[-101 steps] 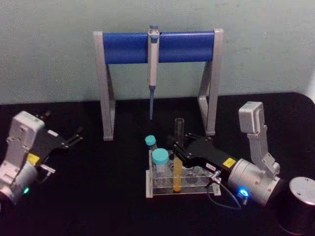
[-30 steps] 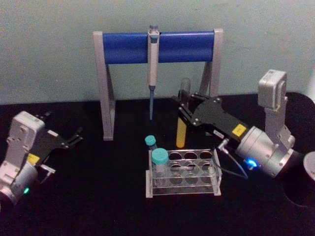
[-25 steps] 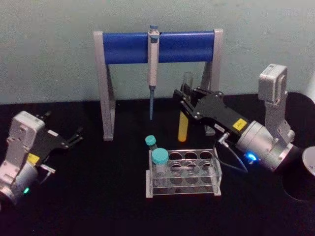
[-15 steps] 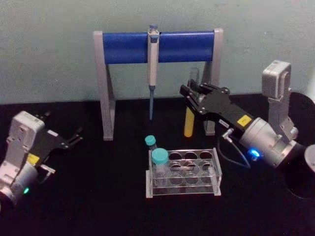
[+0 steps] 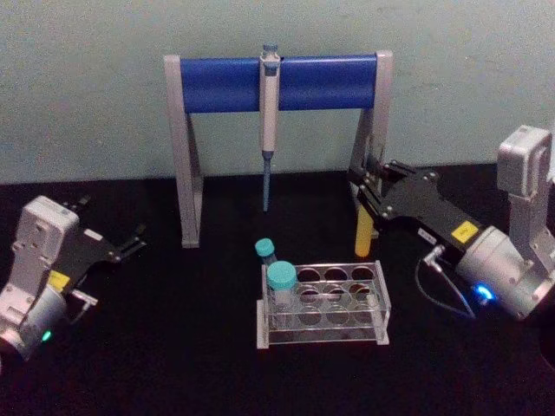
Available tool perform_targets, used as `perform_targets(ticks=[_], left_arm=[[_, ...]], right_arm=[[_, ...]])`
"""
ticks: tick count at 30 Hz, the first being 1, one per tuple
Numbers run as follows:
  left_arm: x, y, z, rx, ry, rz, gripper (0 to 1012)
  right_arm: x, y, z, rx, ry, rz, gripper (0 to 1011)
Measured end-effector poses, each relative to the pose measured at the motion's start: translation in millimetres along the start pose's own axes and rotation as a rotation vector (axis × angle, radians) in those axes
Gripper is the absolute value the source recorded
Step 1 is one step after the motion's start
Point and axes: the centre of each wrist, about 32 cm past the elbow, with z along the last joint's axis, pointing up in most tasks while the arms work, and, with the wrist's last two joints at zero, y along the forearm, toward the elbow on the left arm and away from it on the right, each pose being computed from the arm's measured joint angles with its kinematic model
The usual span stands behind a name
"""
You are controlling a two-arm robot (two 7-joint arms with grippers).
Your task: Pick up the test tube from the test tube rack, shake it, then place it back into the test tube rack.
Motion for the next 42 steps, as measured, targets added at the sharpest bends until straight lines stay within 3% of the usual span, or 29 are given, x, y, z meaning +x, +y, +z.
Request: perform_targets(ticks=[7, 18, 28, 42], left_arm=[[0.0, 0.0, 0.0, 0.0, 0.0, 0.0, 1001], [0.0, 0.0, 0.0, 0.0, 0.0, 0.0, 1001], [0.0, 0.0, 0.0, 0.0, 0.0, 0.0, 1001], [0.0, 0.0, 0.0, 0.0, 0.0, 0.0, 1001]], right_arm=[[-10.4, -5.2, -0.1, 0.005, 0.03, 0.059, 233], [-14.9, 20.4, -9.8, 0.048, 0.095, 0.13, 234], [-7.3, 35.7, -14.3, 0.082, 0.054, 0.071, 233], [-2.6, 28.0, -10.2, 0.054, -0.014, 0.008, 233]])
